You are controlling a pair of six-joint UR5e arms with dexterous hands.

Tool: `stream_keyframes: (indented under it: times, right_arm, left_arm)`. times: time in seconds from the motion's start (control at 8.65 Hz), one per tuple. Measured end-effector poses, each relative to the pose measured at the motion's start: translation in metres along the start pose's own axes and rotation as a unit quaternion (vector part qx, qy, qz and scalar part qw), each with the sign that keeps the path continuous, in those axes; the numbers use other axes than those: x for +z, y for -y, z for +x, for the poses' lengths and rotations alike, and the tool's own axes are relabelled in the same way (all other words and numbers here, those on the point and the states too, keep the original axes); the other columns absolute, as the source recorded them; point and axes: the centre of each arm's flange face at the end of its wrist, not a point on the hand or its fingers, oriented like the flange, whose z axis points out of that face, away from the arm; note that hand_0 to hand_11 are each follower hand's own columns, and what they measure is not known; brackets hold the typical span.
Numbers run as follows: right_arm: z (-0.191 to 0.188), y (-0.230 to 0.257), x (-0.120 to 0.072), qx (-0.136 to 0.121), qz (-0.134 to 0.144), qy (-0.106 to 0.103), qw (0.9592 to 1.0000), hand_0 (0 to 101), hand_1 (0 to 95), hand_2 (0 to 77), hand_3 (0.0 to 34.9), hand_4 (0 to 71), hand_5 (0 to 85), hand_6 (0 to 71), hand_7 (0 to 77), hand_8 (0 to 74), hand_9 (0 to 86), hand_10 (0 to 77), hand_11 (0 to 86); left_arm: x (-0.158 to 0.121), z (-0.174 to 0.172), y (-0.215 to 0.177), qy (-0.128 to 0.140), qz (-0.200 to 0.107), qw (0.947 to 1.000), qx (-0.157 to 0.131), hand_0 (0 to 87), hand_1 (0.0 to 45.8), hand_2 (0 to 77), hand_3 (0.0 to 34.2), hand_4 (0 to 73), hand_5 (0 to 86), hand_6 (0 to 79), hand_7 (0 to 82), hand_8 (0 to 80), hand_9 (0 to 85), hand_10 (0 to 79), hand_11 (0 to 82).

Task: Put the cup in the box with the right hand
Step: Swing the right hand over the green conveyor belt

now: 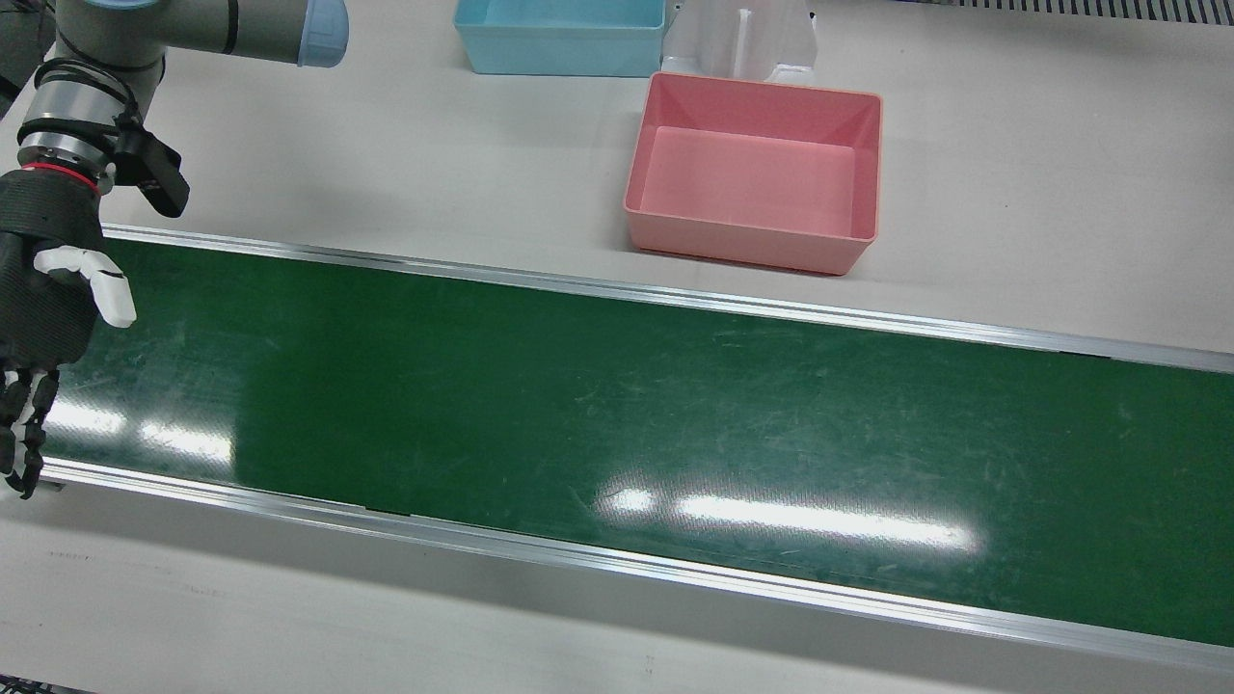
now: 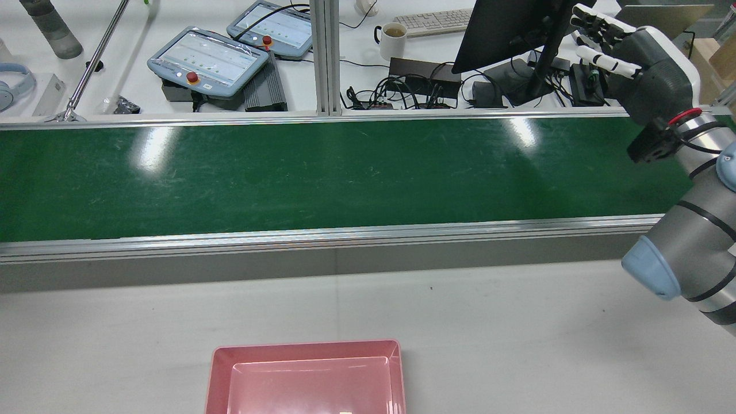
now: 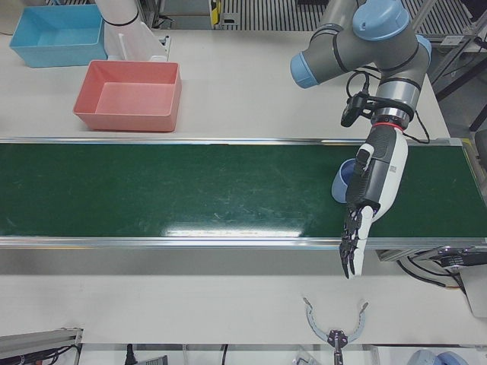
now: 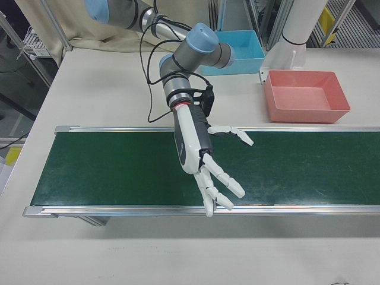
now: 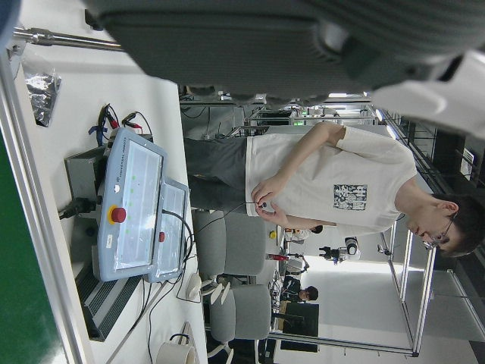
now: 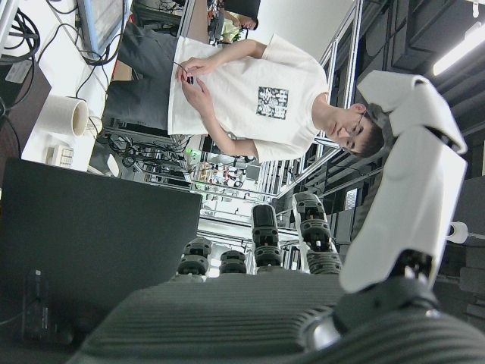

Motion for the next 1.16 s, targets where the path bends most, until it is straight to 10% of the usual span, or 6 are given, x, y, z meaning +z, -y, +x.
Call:
stream_keyframes:
  times: [0.58, 1.16]
  right_arm:
    - [0.055, -0.066, -0.034, -0.028, 0.018, 0.010, 0.9994, 47, 21.3, 27.8, 0.8, 0.0, 4.4, 5.4, 26.7, 0.5, 5.4, 4.4, 7.6]
    - [0.116, -0.095, -0.008, -0.056, 0.026, 0.023, 0.9979, 43, 16.9, 29.5, 0.5, 0.0, 3.8, 7.6, 32.2, 2.2, 9.3, 4.4, 9.8]
  left_arm:
    - [0.000, 0.000, 0.001, 0.000, 0.001, 1.0000, 0.000, 0.0, 0.5, 0.5, 0.0, 0.0, 0.0, 0.0, 0.0, 0.0, 0.5, 0.0, 0.0]
    - [0.000, -0.001, 0.001, 0.000, 0.001, 1.0000, 0.000, 0.0, 0.5, 0.5, 0.0, 0.0, 0.0, 0.0, 0.0, 0.0, 0.0, 0.0, 0.0]
